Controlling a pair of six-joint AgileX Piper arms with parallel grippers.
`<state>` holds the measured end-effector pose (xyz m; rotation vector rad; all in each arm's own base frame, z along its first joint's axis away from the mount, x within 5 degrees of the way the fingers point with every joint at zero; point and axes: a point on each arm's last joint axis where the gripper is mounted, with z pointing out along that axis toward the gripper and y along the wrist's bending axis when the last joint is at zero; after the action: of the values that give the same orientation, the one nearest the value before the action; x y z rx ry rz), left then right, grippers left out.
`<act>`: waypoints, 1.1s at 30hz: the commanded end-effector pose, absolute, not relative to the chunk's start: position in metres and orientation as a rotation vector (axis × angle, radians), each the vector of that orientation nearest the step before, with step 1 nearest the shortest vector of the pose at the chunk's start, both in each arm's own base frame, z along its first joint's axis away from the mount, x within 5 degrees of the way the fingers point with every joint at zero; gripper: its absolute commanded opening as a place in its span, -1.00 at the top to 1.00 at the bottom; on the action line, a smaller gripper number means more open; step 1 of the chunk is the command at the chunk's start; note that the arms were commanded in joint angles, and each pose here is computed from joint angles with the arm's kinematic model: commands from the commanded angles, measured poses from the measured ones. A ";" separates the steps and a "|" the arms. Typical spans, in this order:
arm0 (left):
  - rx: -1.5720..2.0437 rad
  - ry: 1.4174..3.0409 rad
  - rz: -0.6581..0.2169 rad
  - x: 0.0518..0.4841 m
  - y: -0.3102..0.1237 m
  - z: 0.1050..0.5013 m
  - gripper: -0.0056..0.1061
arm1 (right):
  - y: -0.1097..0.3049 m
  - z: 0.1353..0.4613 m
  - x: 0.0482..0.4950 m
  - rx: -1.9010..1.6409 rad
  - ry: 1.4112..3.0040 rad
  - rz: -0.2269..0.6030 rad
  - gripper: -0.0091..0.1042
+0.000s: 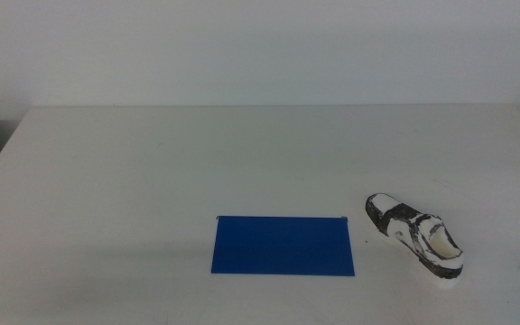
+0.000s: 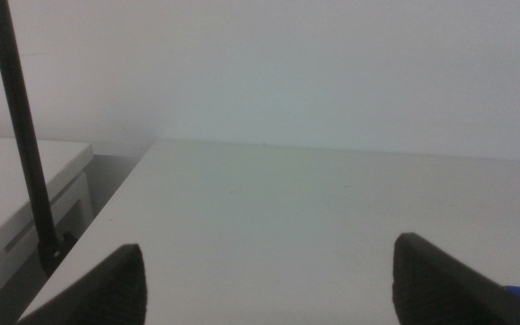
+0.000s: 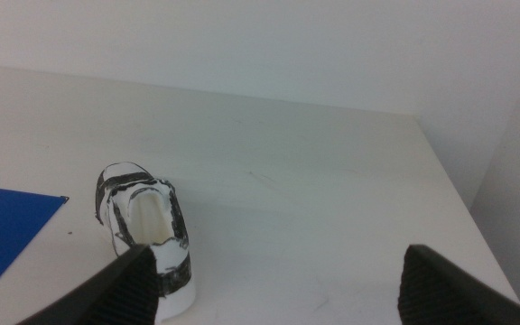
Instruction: Use one arm to grab the shoe from the table and place it on the mat.
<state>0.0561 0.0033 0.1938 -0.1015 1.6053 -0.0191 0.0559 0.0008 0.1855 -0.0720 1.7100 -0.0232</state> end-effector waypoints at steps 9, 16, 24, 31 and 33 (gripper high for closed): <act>-0.091 1.523 -0.036 0.056 0.002 0.200 -0.78 | 0.002 0.275 0.065 -0.071 1.553 -0.018 -0.78; -0.091 1.523 -0.036 0.056 0.002 0.200 -0.78 | 0.003 0.314 0.095 -0.074 1.609 -0.018 -0.78; -0.091 1.523 -0.036 0.056 0.002 0.200 -0.78 | 0.005 0.379 0.138 -0.013 1.740 0.030 -0.78; -0.091 1.523 -0.036 0.056 0.002 0.200 -0.78 | 0.012 0.434 0.189 -0.049 1.916 0.063 -0.78; -0.091 1.523 -0.036 0.056 0.002 0.200 -0.78 | 0.018 0.439 0.205 -0.121 1.987 0.056 -0.78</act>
<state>0.0561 0.0033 0.1938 -0.1015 1.6053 -0.0191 0.1965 0.0149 0.4240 -0.0587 2.0140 0.0734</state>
